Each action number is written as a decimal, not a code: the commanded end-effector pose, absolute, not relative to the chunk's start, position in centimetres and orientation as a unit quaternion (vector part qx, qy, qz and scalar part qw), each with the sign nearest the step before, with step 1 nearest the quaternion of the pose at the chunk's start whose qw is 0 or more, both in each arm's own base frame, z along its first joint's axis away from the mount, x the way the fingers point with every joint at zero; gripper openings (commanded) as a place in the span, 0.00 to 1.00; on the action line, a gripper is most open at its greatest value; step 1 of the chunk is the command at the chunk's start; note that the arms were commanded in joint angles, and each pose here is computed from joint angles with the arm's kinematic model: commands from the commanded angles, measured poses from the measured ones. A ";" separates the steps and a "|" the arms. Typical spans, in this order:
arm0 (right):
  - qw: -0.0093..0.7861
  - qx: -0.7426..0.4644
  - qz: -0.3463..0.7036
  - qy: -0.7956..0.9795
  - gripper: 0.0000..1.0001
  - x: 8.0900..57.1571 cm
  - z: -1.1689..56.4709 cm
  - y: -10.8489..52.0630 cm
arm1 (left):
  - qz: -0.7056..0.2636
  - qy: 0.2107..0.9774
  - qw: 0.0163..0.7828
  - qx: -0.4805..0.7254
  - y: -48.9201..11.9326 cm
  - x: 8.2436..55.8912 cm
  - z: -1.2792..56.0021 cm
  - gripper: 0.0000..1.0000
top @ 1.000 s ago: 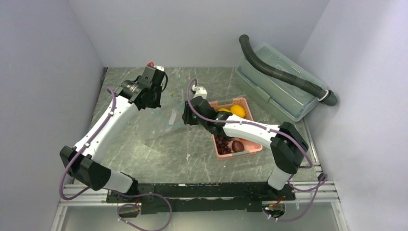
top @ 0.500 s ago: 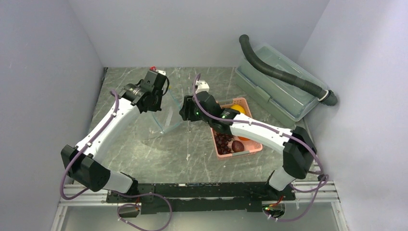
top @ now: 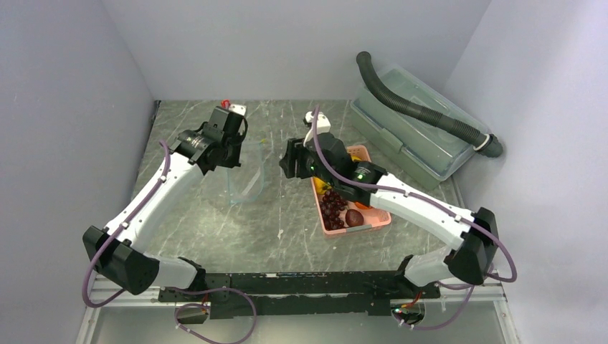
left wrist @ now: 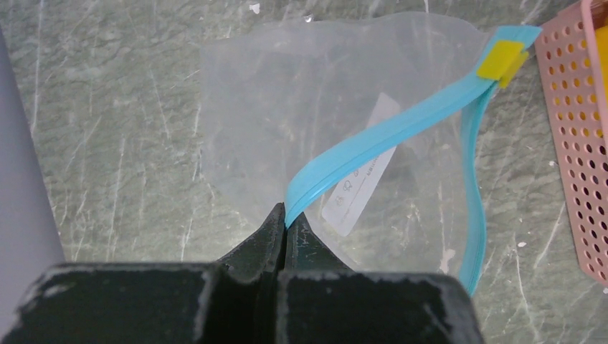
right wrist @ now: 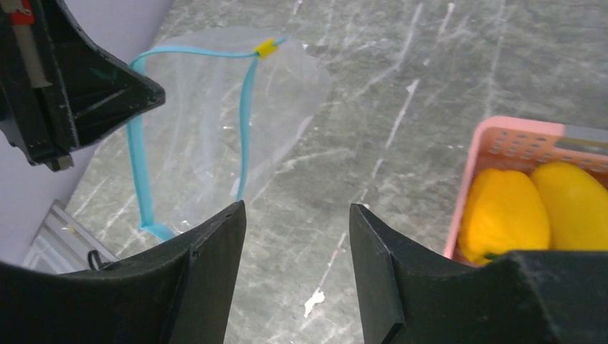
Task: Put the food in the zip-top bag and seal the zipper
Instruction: Pick up the fake fruit from the bin.
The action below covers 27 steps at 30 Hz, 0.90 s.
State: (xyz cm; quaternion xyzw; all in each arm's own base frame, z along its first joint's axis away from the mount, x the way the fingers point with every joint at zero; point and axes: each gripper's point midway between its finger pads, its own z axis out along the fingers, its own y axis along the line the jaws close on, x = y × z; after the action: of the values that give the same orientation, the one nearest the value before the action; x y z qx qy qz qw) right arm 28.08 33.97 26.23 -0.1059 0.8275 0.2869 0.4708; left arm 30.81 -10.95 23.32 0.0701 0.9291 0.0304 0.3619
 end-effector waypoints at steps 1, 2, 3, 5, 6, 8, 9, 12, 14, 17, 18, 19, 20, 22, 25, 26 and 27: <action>0.483 -0.106 0.225 0.840 0.60 27.5 25.8 30.0 | -0.004 0.921 0.380 0.091 -12.1 30.6 24.3 0.00; 0.482 -0.105 0.212 0.843 0.60 27.5 25.4 29.3 | -0.006 0.921 0.378 0.093 -12.2 30.6 24.2 0.00; 0.481 -0.103 0.199 0.848 0.61 27.4 25.0 28.6 | -0.006 0.921 0.377 0.095 -12.2 30.5 24.2 0.00; 0.476 -0.099 0.177 0.856 0.62 27.2 24.2 27.3 | -0.008 0.922 0.375 0.095 -12.3 30.5 24.1 0.00; 0.475 -0.096 0.168 0.859 0.62 27.2 23.8 26.6 | -0.008 0.923 0.374 0.096 -12.3 30.5 24.0 0.00; 0.469 -0.090 0.153 0.865 0.63 27.0 23.0 25.5 | -0.010 0.923 0.372 0.097 -12.4 30.4 23.9 0.00; 0.465 -0.088 0.146 0.869 0.63 26.9 22.6 24.9 | -0.013 0.923 0.371 0.098 -12.5 30.4 23.9 0.00; 0.460 -0.080 0.126 0.875 0.65 26.8 21.8 23.4 | -0.017 0.924 0.369 0.099 -12.7 30.4 23.8 0.00; 0.458 -0.073 0.111 0.879 0.68 26.9 21.3 22.4 | -0.018 0.924 0.368 0.100 -12.7 30.4 23.7 0.00; 0.448 -0.065 0.093 0.887 0.70 26.9 20.5 21.1 | -0.017 0.925 0.366 0.101 -12.7 30.3 23.5 0.00; 0.444 -0.064 0.085 0.890 0.72 26.9 20.2 20.6 | -0.016 0.925 0.366 0.100 -12.6 30.3 23.5 0.00; 0.440 -0.061 0.075 0.893 0.74 26.9 19.8 20.1 | -0.018 0.925 0.367 0.100 -12.7 30.2 23.6 0.00; 0.434 -0.058 0.065 0.897 0.75 26.9 19.4 19.6 | -0.019 0.925 0.367 0.101 -12.7 30.2 23.6 0.00; 0.421 -0.050 0.043 0.905 0.77 26.7 18.3 18.5 | -0.020 0.925 0.366 0.102 -12.8 30.2 23.5 0.00; 0.404 -0.036 0.015 0.914 0.80 26.6 17.1 17.1 | -0.019 0.925 0.364 0.103 -12.8 30.2 23.4 0.00; 0.398 -0.032 0.005 0.917 0.82 26.5 16.7 16.7 | -0.020 0.926 0.363 0.104 -12.8 30.1 23.4 0.00; 0.392 -0.028 -0.003 0.920 0.83 26.5 16.4 16.2 | -0.020 0.926 0.363 0.104 -12.8 30.2 23.3 0.00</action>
State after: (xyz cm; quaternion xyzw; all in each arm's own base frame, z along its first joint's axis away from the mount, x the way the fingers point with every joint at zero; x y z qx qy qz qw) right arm 26.82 18.80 17.56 -0.0507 0.9097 0.0469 0.4096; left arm 30.19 -12.49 22.33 0.0891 0.9346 -0.0102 0.3441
